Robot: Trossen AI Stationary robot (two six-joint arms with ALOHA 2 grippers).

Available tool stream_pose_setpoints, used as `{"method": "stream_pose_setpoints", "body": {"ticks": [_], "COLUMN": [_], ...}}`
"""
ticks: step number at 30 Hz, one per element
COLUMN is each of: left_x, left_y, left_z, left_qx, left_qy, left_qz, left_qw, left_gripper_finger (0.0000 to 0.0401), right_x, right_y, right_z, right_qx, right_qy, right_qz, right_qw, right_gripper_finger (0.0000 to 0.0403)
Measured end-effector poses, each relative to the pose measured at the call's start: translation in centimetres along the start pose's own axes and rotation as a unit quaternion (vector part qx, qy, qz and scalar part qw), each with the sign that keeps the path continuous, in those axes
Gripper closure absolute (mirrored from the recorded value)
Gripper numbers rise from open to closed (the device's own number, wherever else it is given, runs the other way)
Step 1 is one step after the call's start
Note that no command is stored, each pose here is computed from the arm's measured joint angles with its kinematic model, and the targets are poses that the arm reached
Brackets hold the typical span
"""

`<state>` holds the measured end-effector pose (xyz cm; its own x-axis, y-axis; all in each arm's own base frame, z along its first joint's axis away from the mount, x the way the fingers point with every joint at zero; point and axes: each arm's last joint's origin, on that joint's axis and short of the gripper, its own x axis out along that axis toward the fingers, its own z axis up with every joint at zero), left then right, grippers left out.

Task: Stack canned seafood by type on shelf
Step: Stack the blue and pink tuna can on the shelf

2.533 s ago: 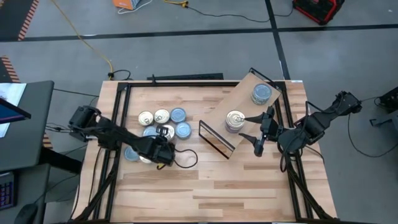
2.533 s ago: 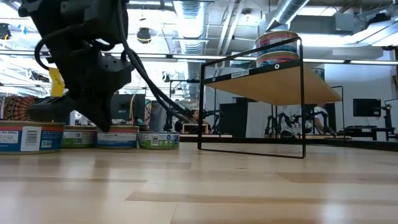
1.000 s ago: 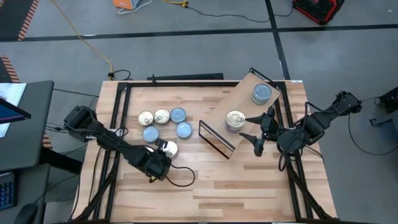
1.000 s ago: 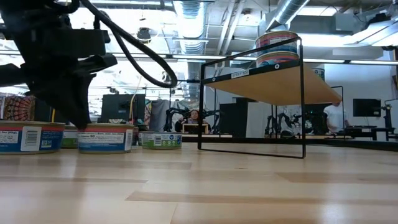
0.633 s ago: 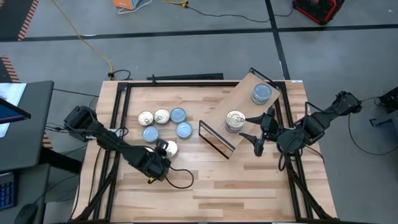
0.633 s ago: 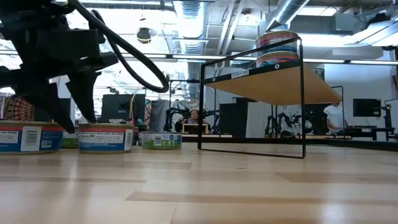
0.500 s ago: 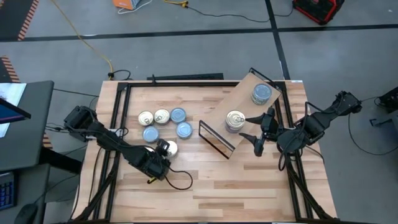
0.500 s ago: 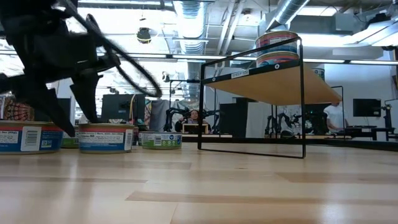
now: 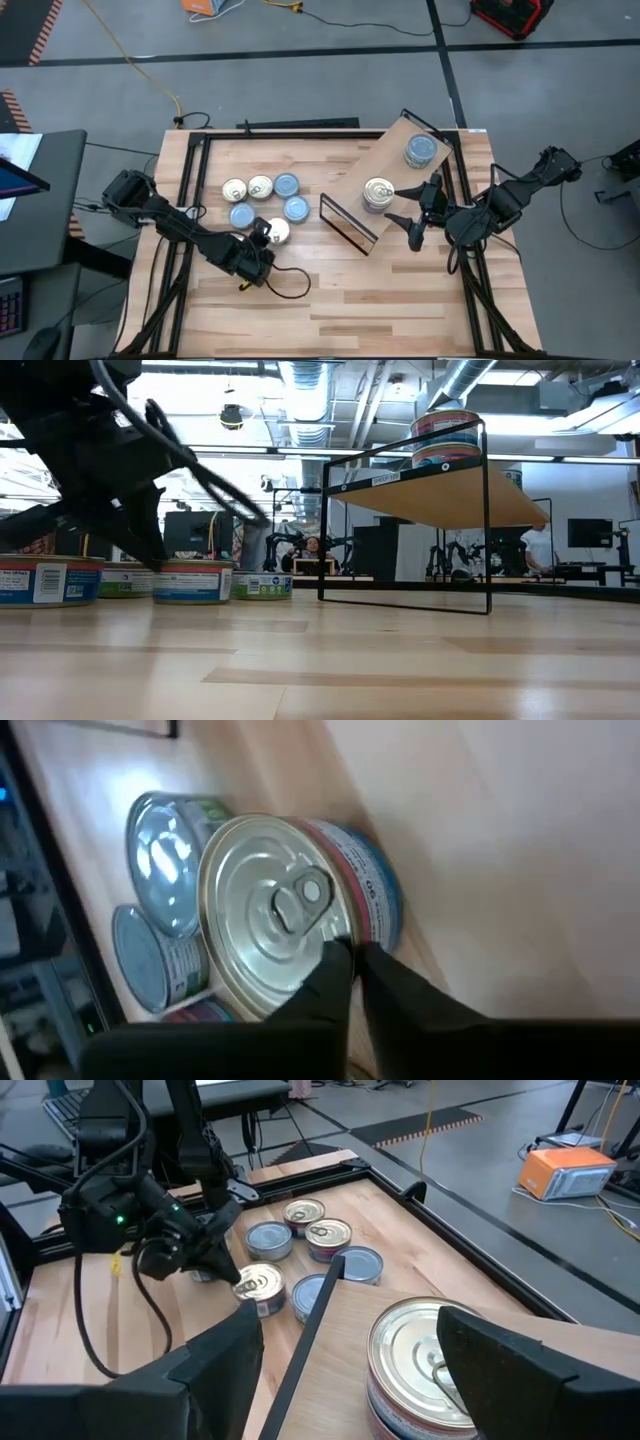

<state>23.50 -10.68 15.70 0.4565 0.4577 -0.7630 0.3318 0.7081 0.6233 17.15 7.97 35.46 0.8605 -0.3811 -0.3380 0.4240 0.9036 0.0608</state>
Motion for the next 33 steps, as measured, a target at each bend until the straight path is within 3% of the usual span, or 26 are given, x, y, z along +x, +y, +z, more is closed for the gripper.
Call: {"method": "stream_pose_setpoints", "body": {"ticks": [7, 21, 27, 31, 33], "left_x": [-0.3, -1.6, -2.0, -2.3, -2.5], "left_y": [-0.3, -1.5, -2.0, -2.9, -3.1], "left_z": [0.0, 0.3, 0.4, 0.6, 0.4], "left_qx": [-0.054, -0.083, -0.064, -0.012, 0.006], "left_qy": [-0.004, -0.012, -0.019, -0.026, -0.026], "left_qz": [-0.002, -0.034, -0.074, -0.136, -0.133], "left_qw": [0.999, 0.996, 0.995, 0.990, 0.991], "left_gripper_finger": [0.0400, 0.0401, 0.0401, 0.0400, 0.0400], "right_x": [0.0, 0.0, 0.0, 0.0, 0.0], "right_y": [0.0, 0.0, 0.0, 0.0, 0.0], "right_z": [0.0, 0.0, 0.0, 0.0, 0.0], "right_qx": [0.006, 0.019, 0.025, 0.026, 0.026], "right_qy": [0.000, 0.000, 0.001, 0.001, 0.001], "right_qz": [0.000, 0.001, 0.000, 0.000, 0.000], "right_qw": [1.000, 1.000, 1.000, 1.000, 1.000], "right_gripper_finger": [0.0078, 0.0078, 0.0078, 0.0078, 0.0078]}}
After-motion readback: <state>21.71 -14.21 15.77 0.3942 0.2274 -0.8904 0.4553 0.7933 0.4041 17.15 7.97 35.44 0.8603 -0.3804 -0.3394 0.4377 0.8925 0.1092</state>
